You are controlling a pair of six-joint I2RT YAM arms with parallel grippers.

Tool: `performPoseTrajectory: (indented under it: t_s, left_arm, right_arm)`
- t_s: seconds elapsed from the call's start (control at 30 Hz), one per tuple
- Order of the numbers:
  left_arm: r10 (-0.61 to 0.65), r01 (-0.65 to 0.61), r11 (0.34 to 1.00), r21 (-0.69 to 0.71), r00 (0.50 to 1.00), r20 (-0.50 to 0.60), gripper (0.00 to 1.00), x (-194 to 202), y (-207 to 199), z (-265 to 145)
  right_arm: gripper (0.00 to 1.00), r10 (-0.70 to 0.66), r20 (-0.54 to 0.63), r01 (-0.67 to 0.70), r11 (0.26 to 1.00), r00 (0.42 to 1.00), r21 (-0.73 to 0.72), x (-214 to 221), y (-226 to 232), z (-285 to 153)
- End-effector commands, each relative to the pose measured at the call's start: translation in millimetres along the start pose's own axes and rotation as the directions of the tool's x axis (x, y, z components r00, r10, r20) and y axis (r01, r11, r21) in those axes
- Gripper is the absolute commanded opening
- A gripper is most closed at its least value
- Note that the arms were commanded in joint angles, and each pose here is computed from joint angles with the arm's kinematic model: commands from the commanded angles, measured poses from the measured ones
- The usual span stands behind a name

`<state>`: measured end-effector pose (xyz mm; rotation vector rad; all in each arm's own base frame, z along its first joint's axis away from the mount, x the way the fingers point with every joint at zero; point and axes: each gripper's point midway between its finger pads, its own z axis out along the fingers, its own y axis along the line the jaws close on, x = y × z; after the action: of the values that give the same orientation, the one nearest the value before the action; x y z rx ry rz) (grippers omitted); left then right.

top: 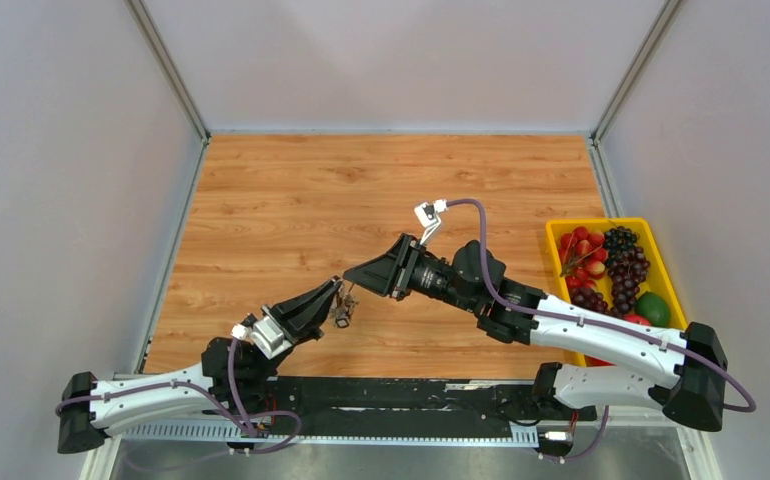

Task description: Put the keys on the keyring

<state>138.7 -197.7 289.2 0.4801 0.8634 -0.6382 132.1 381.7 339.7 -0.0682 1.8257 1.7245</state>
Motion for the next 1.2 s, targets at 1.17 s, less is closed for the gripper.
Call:
performPoseTrajectory:
  t_s: [1.17]
  left_arm:
    - [-0.582,0.573,0.813,-0.104,0.803,-0.127,0.31,-37.7,-5.4,13.1]
  right_arm:
    - [0.67,-0.708,-0.082,0.707,0.706,0.702,-0.044,7.2,-27.1,-45.3]
